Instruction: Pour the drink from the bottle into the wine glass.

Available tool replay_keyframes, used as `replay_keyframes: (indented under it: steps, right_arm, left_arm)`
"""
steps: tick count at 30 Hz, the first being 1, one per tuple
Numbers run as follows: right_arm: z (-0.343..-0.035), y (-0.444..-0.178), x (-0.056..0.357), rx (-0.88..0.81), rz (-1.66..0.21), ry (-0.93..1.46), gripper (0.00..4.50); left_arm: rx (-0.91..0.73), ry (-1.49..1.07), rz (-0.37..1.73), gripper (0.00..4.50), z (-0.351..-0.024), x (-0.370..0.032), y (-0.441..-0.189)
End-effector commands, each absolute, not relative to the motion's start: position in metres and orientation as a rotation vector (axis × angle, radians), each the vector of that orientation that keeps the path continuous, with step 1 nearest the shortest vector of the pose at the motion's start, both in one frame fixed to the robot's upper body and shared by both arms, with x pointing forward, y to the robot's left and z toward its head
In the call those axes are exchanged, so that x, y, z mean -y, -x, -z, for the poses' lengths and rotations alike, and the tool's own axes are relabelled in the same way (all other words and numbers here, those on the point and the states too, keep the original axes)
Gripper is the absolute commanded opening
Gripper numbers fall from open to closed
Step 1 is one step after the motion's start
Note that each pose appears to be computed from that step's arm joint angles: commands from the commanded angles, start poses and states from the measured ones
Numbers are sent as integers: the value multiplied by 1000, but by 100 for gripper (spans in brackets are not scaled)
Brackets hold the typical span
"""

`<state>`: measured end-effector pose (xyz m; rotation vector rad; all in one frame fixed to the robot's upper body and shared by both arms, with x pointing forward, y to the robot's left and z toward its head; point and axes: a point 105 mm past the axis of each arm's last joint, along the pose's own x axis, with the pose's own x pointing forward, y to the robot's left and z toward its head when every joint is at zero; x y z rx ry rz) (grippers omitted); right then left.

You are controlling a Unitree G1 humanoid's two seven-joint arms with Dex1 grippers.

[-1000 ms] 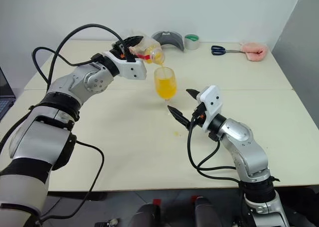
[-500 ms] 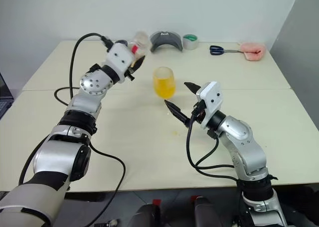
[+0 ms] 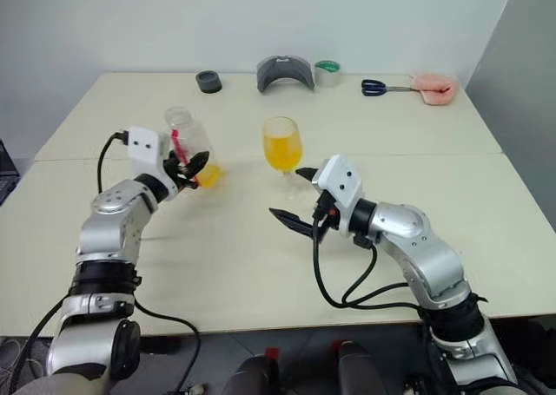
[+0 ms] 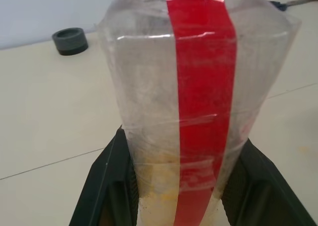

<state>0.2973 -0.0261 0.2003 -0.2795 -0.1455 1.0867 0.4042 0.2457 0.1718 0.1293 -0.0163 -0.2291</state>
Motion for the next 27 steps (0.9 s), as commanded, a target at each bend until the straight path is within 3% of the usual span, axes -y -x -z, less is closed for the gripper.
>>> replay_keyframes:
  steps: [1,10,19,27]
  right_arm:
    - [-206,-292,18,172,-1122,296,450]
    - [-206,-292,8,175,-1135,291,450]
    - [-204,-292,8,158,-1137,287,450]
    - [-189,-296,18,138,-1090,298,450]
  left_arm:
    - [87,-112,226,171,-185,-248,-398]
    - [62,-81,170,171,-163,-257,-397]
    - [67,-66,177,446,-157,-254,-393]
    - [92,-102,169,448,-156,-252,-382]
